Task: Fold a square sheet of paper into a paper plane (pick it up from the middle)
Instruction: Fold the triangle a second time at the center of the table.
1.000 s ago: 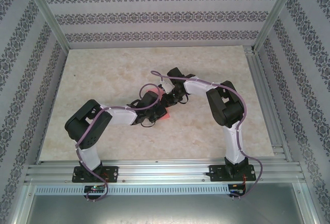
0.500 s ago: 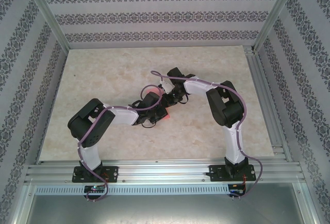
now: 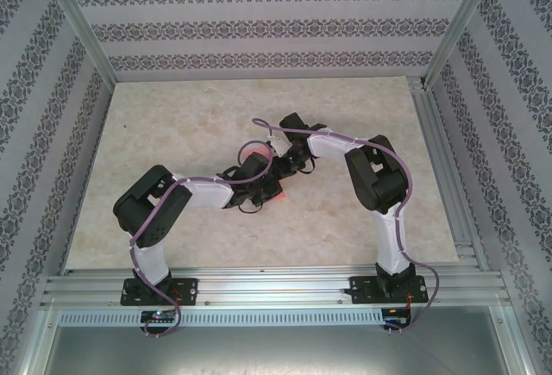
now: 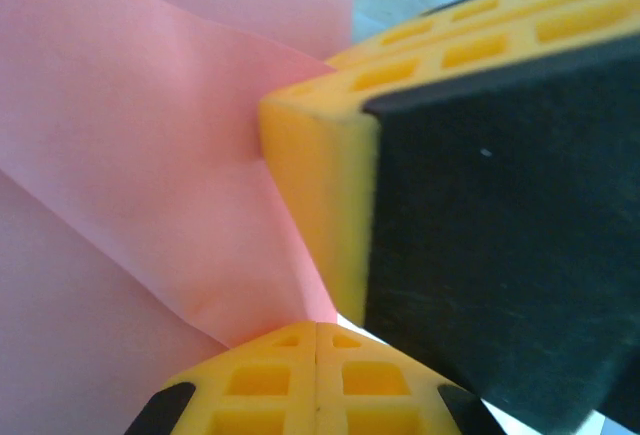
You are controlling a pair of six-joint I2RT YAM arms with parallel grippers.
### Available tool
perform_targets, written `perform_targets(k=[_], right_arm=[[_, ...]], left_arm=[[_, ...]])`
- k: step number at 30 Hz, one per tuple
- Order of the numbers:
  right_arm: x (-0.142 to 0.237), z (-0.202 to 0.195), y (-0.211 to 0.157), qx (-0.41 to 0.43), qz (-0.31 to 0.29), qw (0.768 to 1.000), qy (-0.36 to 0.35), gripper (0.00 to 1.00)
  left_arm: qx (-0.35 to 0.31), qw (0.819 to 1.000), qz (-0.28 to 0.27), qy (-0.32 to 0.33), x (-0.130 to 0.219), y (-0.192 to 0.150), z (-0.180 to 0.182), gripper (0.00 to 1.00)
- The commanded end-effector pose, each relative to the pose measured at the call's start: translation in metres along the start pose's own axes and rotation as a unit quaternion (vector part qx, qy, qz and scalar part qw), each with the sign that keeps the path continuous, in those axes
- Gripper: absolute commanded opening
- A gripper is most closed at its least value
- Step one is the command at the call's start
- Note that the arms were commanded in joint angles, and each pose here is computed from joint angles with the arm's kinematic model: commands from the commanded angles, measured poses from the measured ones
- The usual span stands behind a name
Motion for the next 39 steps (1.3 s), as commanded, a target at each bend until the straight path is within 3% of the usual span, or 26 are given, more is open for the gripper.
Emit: perform_targets(k=[1,15,28,39], right_arm=[[-0.016,-0.009,-0.006,-0.001,0.02,1.0,-0.022,0.1],[-0.017,-0.01,-0.006,-0.001,0.022,0.999,-0.025,0.1],[-0.016,-0.01,-0.006,0.0,0.022,0.999,-0.028,0.1],[-0.016,-0.011,-0.007,0.0,0.024,0.999,-0.03,0.1]], left_arm=[[-0.024,0.999,-0.007,-0.039,0.006,0.003,-0.024,0.0],[-0.011,1.0,0.025,0.011,-0.015,-0.014,-0.002,0.0],[-0.038,0.999,0.002,-0.031,0.003,-0.003,-0.032,0.0],[-0.029,0.999,0.018,-0.01,-0.013,-0.012,-0.015,0.0]])
Point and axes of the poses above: each hand's point on the last joint's axis, 136 mm out from that joint toward the fingers, its own x axis back along the fingers, its own z axis along the line the jaws close on, y = z × x, the point moved 8 cm from there along x, back along the fingers, and after that the axes turned 11 degrees about -x, right-handed, at the moved point
